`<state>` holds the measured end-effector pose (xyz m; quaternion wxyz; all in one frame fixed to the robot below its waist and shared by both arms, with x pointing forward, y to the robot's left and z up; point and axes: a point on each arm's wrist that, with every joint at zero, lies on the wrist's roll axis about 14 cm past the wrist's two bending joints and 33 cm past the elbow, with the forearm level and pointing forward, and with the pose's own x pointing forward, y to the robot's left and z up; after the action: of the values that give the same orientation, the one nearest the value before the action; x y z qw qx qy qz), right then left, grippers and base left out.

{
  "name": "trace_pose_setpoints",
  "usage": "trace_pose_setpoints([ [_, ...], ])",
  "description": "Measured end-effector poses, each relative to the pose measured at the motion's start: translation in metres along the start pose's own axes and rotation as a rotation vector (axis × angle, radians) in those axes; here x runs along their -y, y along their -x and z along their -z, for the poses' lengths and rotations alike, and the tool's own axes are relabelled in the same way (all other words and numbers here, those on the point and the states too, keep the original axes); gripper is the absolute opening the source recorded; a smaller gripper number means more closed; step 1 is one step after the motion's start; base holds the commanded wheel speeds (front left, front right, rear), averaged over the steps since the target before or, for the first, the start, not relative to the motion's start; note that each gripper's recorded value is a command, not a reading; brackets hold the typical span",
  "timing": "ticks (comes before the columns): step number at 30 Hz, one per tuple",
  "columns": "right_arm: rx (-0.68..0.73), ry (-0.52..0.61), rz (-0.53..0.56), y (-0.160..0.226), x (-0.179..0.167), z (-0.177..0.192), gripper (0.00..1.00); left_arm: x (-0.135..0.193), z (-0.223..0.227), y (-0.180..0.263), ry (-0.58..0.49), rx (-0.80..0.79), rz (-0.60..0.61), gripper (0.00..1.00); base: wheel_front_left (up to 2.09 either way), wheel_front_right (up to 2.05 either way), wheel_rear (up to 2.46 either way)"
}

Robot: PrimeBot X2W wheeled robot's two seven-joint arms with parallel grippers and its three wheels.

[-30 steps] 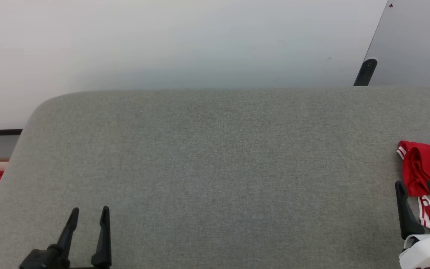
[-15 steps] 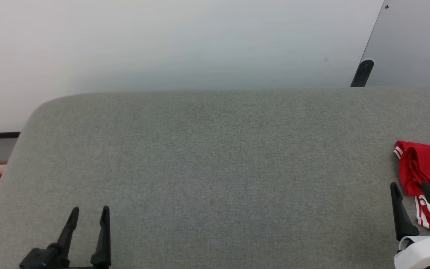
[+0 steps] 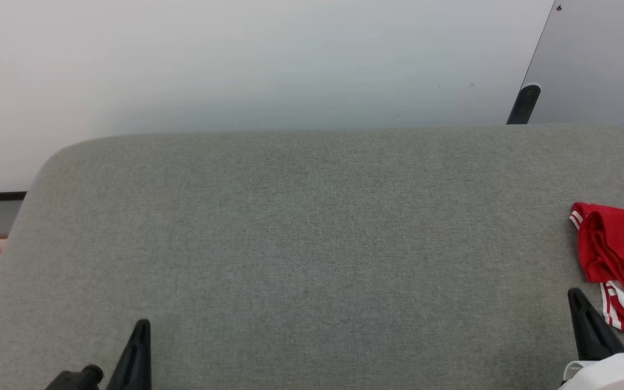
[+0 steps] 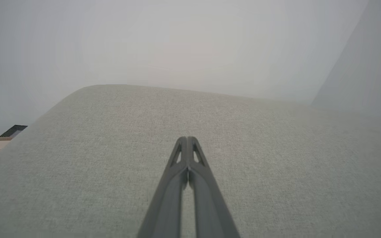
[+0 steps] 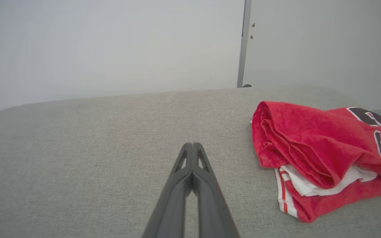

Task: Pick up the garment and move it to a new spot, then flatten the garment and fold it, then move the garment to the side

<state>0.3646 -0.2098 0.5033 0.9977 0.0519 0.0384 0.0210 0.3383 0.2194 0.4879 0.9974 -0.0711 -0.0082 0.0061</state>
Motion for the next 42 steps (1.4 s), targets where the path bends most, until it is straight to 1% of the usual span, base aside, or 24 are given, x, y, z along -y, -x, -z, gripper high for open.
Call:
trace_pose_setpoints([
  [9, -0.022, -0.171, 0.01, 0.001, 0.0, 0.009, 0.0, -0.005, 0.008, -0.001, 0.16, -0.037, -0.045, 0.0, 0.0, 0.0, 0.0],
  [22, -0.011, -0.401, 0.014, -0.003, -0.002, 0.009, 0.0, -0.006, 0.008, -0.009, 0.38, -0.046, -0.083, 0.0, 0.0, 0.0, 0.0],
  [42, 0.009, -0.69, 0.013, -0.009, -0.004, 0.007, 0.0, -0.003, 0.007, -0.02, 0.667, -0.05, -0.104, 0.0, 0.0, 0.0, 0.0],
])
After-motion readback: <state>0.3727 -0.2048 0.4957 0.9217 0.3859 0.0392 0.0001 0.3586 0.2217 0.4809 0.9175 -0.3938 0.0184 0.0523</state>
